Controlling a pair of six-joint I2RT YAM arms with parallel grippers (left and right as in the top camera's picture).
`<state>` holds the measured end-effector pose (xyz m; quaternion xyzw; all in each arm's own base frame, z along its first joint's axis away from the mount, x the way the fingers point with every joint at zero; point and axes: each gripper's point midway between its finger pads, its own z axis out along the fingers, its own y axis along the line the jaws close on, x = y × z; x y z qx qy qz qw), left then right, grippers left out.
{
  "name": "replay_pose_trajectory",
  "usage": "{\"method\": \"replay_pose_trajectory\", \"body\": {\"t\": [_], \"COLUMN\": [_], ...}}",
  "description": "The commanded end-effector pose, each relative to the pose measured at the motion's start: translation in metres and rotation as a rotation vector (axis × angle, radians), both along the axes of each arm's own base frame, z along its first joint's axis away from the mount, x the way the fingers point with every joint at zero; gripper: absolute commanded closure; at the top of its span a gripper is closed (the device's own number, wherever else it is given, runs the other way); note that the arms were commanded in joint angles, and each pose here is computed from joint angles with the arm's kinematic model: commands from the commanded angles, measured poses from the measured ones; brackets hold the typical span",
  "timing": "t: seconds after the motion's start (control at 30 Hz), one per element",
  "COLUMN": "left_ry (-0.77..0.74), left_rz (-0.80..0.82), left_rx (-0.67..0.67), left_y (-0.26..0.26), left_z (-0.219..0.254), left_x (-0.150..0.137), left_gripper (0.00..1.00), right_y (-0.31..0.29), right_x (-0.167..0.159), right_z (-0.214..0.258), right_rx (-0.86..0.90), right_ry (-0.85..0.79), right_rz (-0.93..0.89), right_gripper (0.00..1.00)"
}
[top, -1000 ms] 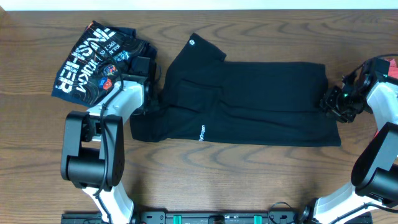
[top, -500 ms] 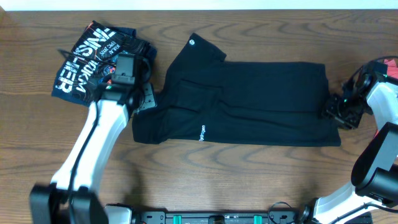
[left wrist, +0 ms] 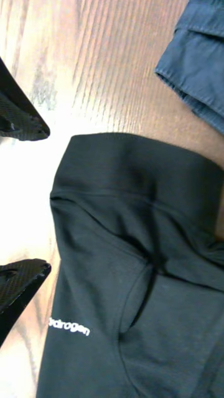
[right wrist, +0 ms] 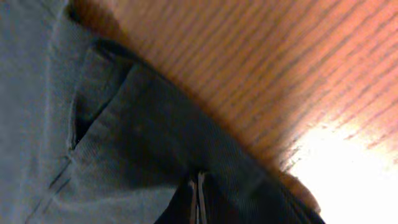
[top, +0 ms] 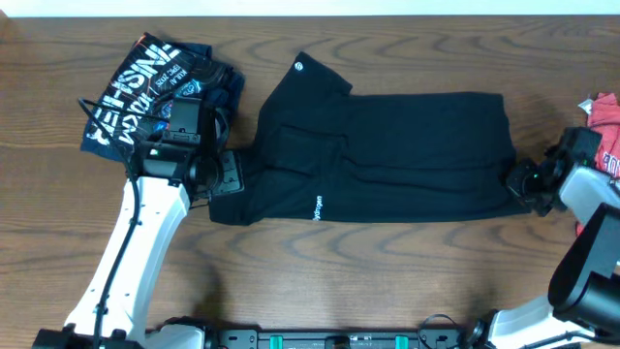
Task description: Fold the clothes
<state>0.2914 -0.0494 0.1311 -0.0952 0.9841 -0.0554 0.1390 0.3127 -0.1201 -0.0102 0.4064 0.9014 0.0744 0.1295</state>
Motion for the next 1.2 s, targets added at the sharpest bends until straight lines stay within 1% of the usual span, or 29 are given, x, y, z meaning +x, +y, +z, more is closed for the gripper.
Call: {"method": "replay_pose_trajectory", "body": {"t": [0.0,0.03,0.1,0.17,0.3,0.4,0.5,0.57,0.63,0.7,0.73,0.8,0.87,0.9,0.97,1.1,1.17], "left_ry": [0.035,0.046,0.066,0.089,0.143,0.187,0.146,0.150,0.196,0.231,0.242,0.265,0.298,0.316,0.370,0.479,0.515], "left_rz": [-0.013,-0.015,-0.019,-0.026,-0.055,-0.096,-0.147,-0.168,-0.186,-0.241,-0.261,-0.257,-0.251,-0.248,-0.231,-0.120,-0.097], "left_rx": [-0.027,-0.035,-0.041,-0.038,-0.030,-0.076,-0.126,-0.130,-0.129,-0.111,-0.101,-0.076,-0.051,-0.034,0.029,0.216,0.240], "left_y": [-0.004,-0.005,-0.007,-0.008,-0.014,-0.030,-0.051,-0.058,-0.063,-0.065,-0.065,-0.061,-0.057,-0.054,-0.041,0.003,0.014], "left_z": [-0.003,-0.004,-0.005,-0.008,-0.024,-0.042,-0.064,-0.079,-0.093,-0.107,-0.114,-0.128,-0.140,-0.145,-0.152,-0.146,-0.140], "left_x": [-0.006,-0.009,-0.013,-0.019,-0.034,-0.043,-0.032,-0.030,-0.035,-0.038,-0.038,-0.036,-0.038,-0.040,-0.050,-0.073,-0.081], "left_gripper": [0.37,0.37,0.37,0.37,0.36,0.36,0.36,0.36,0.36,0.37,0.42,0.55,0.71,0.76,0.94,0.94,0.94], "right_y": [0.000,-0.012,-0.030,-0.041,-0.049,-0.053,-0.051,-0.051,-0.050,-0.048,-0.046,-0.043,-0.043,-0.043,-0.046,-0.055,-0.057], "right_x": [-0.099,-0.118,-0.140,-0.154,-0.171,-0.173,-0.167,-0.165,-0.164,-0.162,-0.160,-0.157,-0.157,-0.157,-0.159,-0.163,-0.164], "right_z": [-0.054,-0.051,-0.046,-0.042,-0.037,-0.035,-0.033,-0.032,-0.031,-0.031,-0.032,-0.032,-0.032,-0.032,-0.032,-0.027,-0.024], "right_rx": [-0.020,-0.075,-0.128,-0.127,-0.095,-0.083,-0.073,-0.076,-0.078,-0.063,-0.051,-0.031,-0.027,-0.028,-0.044,-0.056,-0.052], "right_ry": [0.371,0.441,0.516,0.553,0.582,0.568,0.540,0.533,0.531,0.522,0.515,0.501,0.499,0.500,0.509,0.523,0.527], "right_rz": [-0.246,-0.302,-0.339,-0.352,-0.380,-0.389,-0.370,-0.364,-0.356,-0.353,-0.352,-0.351,-0.351,-0.351,-0.344,-0.368,-0.376], "right_gripper": [0.99,0.99,0.99,0.99,0.99,0.99,0.99,0.99,0.99,0.99,0.99,0.99,0.99,0.99,0.99,0.99,0.99]}}
